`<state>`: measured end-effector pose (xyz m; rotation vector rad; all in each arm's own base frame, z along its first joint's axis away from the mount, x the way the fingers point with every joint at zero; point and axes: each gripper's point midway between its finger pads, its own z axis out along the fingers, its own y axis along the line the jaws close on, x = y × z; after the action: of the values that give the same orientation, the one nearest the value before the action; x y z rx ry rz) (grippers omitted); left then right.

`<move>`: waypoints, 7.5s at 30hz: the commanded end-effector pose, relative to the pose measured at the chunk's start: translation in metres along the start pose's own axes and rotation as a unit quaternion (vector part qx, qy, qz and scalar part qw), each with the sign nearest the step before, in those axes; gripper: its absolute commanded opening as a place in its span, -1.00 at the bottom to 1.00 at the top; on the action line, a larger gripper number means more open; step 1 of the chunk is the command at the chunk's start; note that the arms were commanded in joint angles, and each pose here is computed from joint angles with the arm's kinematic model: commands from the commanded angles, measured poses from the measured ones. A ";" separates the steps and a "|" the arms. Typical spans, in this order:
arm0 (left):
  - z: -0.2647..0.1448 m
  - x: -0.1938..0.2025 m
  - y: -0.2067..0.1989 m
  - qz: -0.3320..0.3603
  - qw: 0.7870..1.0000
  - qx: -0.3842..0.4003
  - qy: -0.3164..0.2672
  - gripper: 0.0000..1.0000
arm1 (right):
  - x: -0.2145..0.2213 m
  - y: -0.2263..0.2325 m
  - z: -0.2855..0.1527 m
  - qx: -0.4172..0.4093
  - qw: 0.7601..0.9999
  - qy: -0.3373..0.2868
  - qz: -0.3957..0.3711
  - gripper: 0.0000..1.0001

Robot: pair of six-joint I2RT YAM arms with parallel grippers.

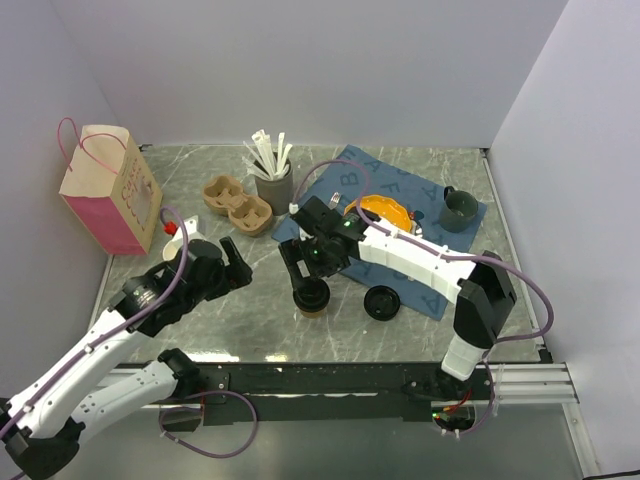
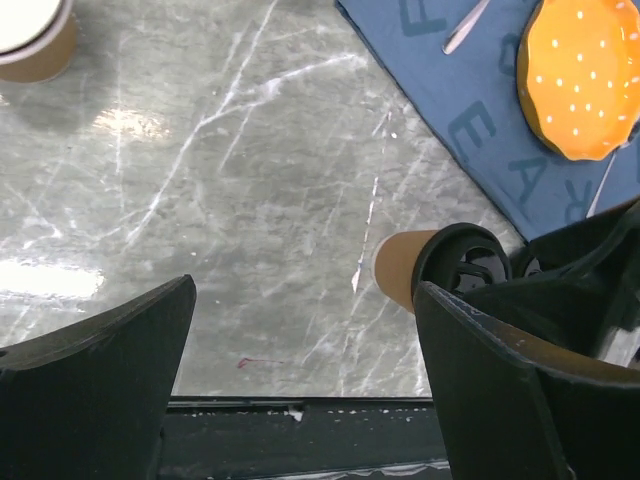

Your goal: Pack the takeout coffee

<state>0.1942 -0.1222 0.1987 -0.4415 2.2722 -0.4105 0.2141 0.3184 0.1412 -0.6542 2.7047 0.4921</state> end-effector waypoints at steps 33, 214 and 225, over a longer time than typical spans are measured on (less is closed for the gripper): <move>-0.004 -0.013 0.000 0.017 0.998 0.036 -0.051 0.94 | 0.035 -0.021 -0.023 0.115 0.993 0.027 0.004 0.50; -0.017 -0.020 -0.088 -0.096 0.972 0.168 0.135 -0.46 | 0.057 -0.070 -0.250 0.009 0.963 -0.202 0.176 0.98; -0.020 -0.091 -0.082 -0.010 0.997 0.075 0.029 0.40 | 0.060 -0.070 -0.253 0.010 0.964 -0.201 0.173 0.98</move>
<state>0.2271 -0.1720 0.2721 -0.4191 2.3842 -0.7817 0.1443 0.1396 0.3233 -0.0611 2.4375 0.6061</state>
